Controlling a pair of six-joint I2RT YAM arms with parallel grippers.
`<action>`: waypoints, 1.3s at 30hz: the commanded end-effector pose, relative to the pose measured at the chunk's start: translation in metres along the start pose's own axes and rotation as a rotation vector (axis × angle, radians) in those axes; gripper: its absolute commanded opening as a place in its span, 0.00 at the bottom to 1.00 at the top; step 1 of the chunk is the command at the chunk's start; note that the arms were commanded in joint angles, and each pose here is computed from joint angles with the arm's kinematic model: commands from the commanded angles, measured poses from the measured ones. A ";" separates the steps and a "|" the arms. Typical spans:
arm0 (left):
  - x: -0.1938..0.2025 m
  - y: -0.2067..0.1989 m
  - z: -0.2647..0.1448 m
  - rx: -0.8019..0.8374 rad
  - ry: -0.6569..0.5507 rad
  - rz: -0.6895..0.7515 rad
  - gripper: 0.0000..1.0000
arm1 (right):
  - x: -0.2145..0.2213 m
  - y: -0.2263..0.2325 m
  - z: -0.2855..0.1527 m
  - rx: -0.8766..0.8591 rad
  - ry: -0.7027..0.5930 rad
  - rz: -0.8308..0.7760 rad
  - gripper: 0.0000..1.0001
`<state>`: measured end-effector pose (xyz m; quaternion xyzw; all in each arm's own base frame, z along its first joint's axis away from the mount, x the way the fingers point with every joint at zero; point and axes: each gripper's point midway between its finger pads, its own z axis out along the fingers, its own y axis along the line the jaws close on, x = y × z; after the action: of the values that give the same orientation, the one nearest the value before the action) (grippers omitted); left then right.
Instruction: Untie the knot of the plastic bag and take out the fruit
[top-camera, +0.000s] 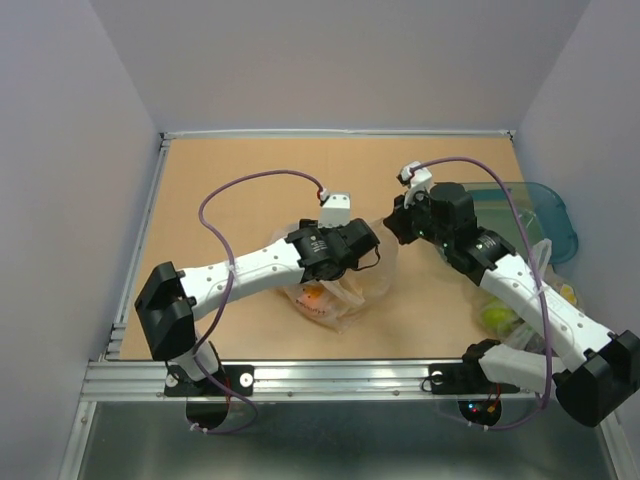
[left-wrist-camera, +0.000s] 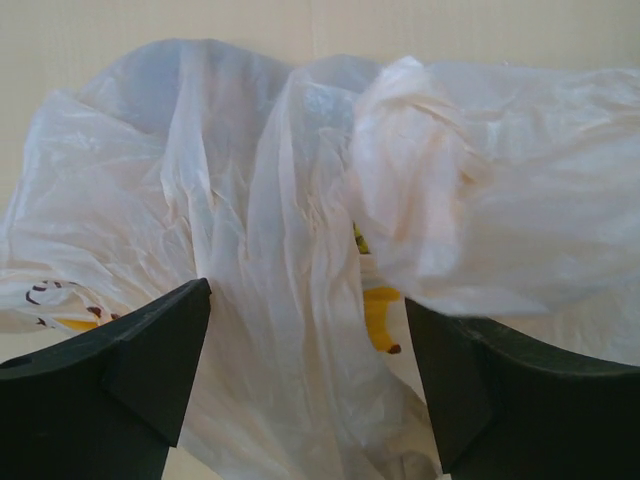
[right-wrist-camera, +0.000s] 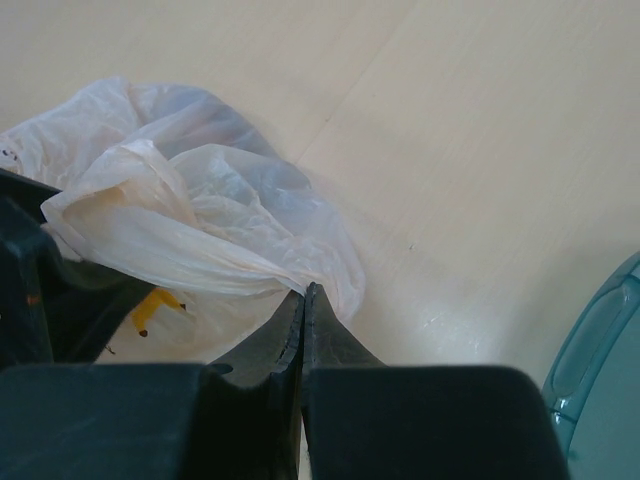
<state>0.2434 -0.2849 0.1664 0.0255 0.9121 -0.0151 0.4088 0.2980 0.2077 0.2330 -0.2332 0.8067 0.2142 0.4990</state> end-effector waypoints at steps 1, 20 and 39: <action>-0.018 0.036 0.007 -0.106 -0.049 -0.007 0.82 | -0.006 -0.009 -0.006 0.050 -0.047 -0.007 0.00; -0.121 0.255 -0.010 -0.408 -0.196 -0.114 0.08 | -0.101 -0.093 0.002 0.461 -0.174 0.010 0.01; -0.083 0.160 -0.035 0.216 -0.133 -0.404 0.00 | -0.127 0.058 -0.010 -0.028 -0.225 0.107 0.96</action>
<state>0.2878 -0.1141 0.2558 -0.0985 0.8684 -0.1492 0.4625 0.3386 0.2442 0.3472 -0.1811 0.7633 0.2274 0.5770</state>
